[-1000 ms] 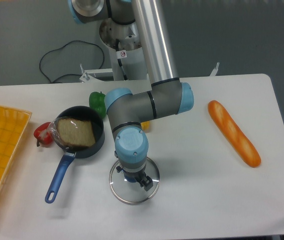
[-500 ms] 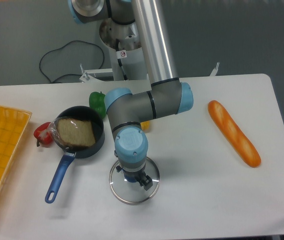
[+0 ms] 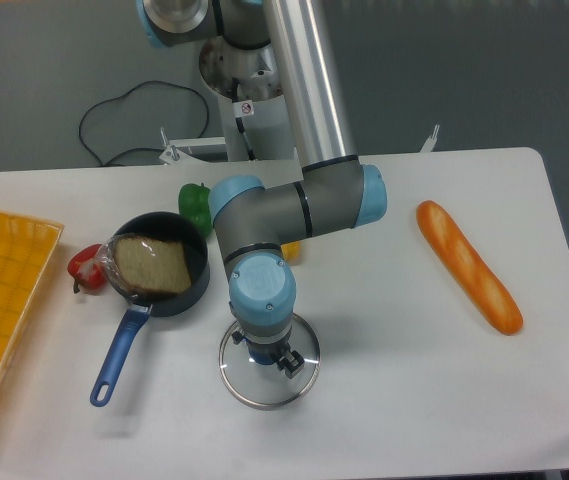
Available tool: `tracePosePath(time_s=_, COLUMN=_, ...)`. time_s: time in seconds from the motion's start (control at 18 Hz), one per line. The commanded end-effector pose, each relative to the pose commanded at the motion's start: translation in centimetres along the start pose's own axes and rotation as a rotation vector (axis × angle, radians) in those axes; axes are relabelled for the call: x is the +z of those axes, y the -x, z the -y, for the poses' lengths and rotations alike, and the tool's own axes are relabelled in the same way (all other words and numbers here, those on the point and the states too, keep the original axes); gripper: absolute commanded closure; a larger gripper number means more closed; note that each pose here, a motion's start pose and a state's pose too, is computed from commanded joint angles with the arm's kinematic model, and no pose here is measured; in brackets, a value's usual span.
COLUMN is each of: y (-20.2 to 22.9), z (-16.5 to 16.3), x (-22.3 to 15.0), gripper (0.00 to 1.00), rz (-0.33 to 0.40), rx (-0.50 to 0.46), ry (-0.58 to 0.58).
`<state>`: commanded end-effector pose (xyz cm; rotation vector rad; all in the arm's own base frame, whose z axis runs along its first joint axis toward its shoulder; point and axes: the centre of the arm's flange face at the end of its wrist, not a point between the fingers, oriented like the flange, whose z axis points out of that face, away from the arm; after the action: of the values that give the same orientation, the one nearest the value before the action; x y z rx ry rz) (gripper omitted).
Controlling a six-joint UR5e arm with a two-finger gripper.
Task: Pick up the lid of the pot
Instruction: 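Close the gripper on the blue knob of the glass lid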
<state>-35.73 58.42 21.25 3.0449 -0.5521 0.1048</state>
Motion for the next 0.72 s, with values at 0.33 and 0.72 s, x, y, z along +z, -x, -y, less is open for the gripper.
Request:
tracePosePath(time_s=0.33, y=-0.01, z=-0.02, x=-0.10, gripper=0.44, rz=0.002, rx=-0.002, ry=0.001)
tracePosePath(time_s=0.72, y=0.03, z=0.00, x=-0.17, gripper=0.57, rz=0.003, rx=-0.002, ry=0.000)
